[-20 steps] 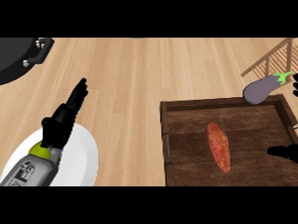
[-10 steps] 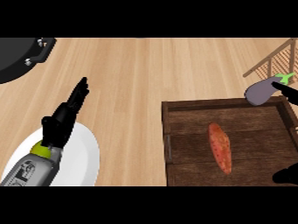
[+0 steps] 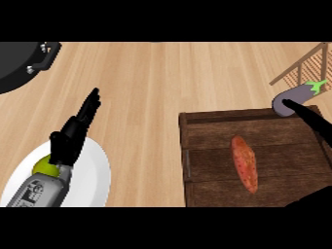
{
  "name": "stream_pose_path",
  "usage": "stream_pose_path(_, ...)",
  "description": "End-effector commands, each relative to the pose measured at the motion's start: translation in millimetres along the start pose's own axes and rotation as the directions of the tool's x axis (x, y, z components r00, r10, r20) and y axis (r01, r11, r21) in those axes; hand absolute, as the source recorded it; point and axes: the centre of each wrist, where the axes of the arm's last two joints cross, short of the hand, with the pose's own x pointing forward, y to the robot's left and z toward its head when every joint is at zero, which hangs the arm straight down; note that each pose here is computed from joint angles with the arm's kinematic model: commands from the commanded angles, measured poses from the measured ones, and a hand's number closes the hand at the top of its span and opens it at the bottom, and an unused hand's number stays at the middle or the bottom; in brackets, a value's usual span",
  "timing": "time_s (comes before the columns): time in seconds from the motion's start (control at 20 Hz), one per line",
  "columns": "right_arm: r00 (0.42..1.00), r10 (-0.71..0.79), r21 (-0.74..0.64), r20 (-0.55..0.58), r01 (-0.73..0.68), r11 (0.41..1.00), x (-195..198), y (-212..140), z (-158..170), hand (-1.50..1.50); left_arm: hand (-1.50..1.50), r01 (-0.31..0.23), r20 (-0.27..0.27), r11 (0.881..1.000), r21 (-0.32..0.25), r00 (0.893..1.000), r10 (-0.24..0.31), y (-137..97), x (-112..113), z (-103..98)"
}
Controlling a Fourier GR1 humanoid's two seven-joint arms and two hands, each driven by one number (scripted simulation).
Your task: Pick the sweet potato from the tray and place it in the tiered shelf
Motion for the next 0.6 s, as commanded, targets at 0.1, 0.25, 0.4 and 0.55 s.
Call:
stream_pose_path(0.1,1.0,0.028,-0.025,-0.013,-0.028,0.999,4.3,18.8,14.8,-1.5,0.0,0.014,-0.01,1.0,0.0,1.0,-0.014,-4.9,6.3,-14.3)
stream_pose_path(0.25,0.998,0.035,-0.044,-0.046,-0.037,0.998,9.4,7.2,-6.0,-1.5,0.0,-0.006,-0.013,1.0,-0.005,1.0,0.006,-0.5,-9.3,-8.0)
stream_pose_path(0.4,0.998,0.029,-0.033,-0.062,-0.031,0.999,18.1,14.4,-20.1,-1.5,0.0,0.018,0.017,1.0,0.011,1.0,-0.018,8.5,18.7,-13.1)
stream_pose_path(0.55,0.999,0.025,-0.026,-0.047,-0.026,0.999,15.6,21.1,-13.0,-1.5,0.0,0.007,0.006,1.0,-0.009,1.0,-0.007,-0.5,-3.9,16.1)
